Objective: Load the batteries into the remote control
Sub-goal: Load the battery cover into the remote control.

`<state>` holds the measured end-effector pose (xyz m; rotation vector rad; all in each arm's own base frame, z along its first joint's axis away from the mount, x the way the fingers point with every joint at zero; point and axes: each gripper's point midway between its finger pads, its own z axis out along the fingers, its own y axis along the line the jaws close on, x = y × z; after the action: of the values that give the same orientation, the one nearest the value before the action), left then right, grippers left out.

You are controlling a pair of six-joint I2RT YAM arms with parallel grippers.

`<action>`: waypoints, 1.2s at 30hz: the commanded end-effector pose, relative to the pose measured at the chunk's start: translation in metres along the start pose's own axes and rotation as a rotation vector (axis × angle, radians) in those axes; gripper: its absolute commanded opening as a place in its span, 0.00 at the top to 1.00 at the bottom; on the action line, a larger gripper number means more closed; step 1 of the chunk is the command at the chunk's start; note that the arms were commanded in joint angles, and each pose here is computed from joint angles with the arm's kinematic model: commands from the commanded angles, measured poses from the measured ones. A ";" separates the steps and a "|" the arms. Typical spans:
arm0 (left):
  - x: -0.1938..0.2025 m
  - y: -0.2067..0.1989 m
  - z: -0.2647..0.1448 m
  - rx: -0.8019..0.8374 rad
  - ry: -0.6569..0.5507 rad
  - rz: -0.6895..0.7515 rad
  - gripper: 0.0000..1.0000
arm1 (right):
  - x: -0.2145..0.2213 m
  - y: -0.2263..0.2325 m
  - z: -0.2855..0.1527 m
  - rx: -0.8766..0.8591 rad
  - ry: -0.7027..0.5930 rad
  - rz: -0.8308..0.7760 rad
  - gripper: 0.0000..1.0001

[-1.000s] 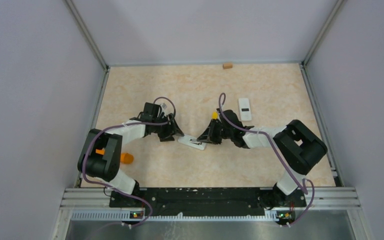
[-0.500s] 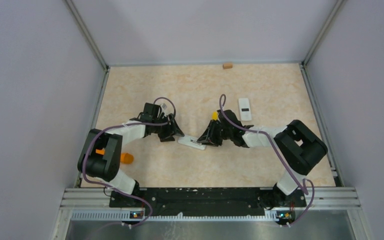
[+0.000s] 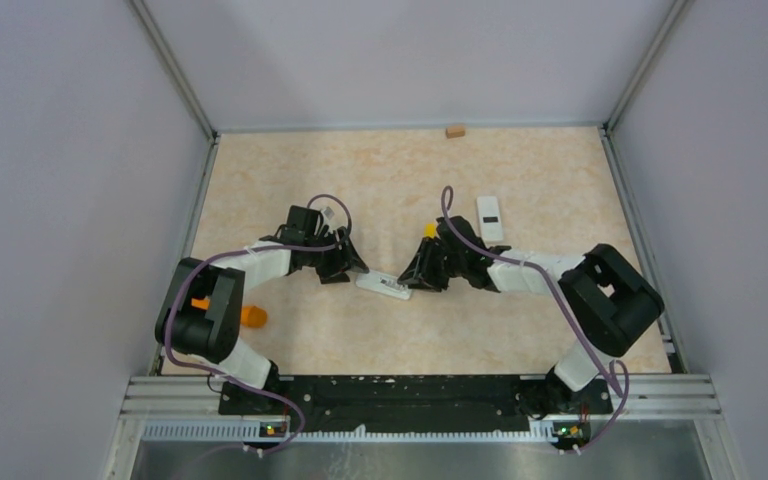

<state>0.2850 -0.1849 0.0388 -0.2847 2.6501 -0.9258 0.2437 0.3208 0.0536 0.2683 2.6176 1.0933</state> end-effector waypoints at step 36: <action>-0.003 0.001 0.001 0.002 0.002 0.010 0.41 | 0.003 0.030 0.002 -0.064 0.039 0.011 0.75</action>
<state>0.2850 -0.1840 0.0379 -0.2828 2.6521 -0.9190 0.2307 0.3245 0.0517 0.2929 2.6869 1.1247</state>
